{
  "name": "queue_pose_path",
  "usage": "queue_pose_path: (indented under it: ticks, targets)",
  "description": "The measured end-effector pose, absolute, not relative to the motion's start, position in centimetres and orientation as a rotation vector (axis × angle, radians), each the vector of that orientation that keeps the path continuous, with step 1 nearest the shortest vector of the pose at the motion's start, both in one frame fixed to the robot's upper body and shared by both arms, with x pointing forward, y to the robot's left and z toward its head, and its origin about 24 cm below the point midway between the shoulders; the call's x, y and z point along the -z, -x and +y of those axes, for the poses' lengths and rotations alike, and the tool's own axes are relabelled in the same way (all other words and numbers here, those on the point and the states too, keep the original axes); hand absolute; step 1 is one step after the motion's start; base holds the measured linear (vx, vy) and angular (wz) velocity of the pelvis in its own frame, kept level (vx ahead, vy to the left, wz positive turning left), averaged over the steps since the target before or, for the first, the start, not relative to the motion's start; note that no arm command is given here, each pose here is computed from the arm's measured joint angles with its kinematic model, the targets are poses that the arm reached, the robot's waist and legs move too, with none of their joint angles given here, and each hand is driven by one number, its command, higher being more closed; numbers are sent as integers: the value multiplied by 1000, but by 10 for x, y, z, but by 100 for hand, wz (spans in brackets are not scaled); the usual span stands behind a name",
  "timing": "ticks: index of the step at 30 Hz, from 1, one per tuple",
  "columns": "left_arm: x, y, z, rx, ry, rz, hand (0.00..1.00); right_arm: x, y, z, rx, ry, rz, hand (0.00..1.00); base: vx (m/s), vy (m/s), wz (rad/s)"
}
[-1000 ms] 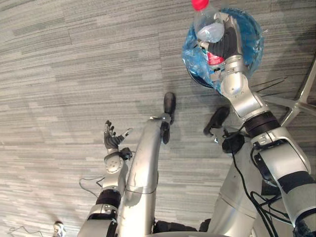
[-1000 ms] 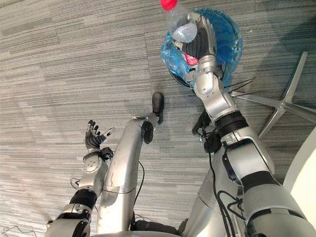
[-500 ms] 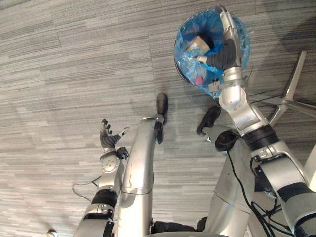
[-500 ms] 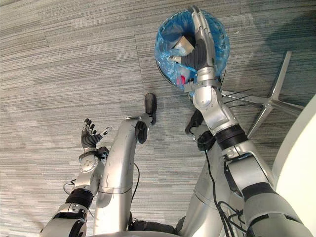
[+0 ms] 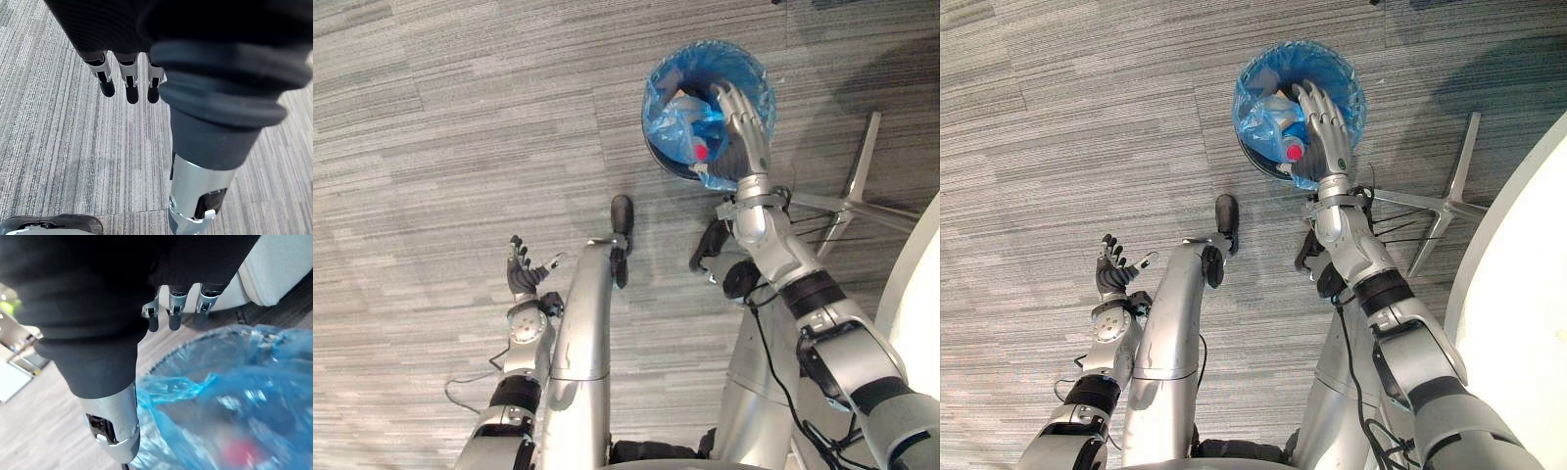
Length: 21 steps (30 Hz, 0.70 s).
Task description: Gather rubbish on tea table into small bin, then transfer packed bag to large trash can.
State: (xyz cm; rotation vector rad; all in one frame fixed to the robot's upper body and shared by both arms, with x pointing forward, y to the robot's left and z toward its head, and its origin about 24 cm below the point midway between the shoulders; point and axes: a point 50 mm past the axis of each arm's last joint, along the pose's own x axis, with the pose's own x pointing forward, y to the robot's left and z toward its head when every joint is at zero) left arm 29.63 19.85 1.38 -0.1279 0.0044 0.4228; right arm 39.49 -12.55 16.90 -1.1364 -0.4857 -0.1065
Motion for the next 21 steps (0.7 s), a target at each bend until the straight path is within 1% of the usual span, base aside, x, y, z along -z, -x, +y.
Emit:
queue_pose_path:
  ticks: [1, 5, 9, 13, 17, 21]
  targets:
    - [-16, -296, 198, -425, 132, -22, 0, -165, -398, -125, 101, 1146, -456, 100, -58, 15, 18]
    - [-13, -297, 193, -411, 139, 5, 0, -152, -401, -127, 62, 1164, -368, 100, -42, 6, 17]
    - [-11, -296, 192, -412, 141, 17, 0, -162, -404, -128, 77, 1125, -373, 100, -47, 7, 12]
    - [-11, -297, 192, -413, 140, 22, 0, -173, -402, -131, 94, 1047, -406, 100, -56, 21, 0]
    - [-11, -297, 192, -412, 137, 24, 0, -192, -395, -126, 107, 940, -497, 100, -51, 25, -1]
    - [-13, -298, 190, -401, 123, 22, 0, -203, -382, -125, 115, 727, -563, 100, -56, 24, 1]
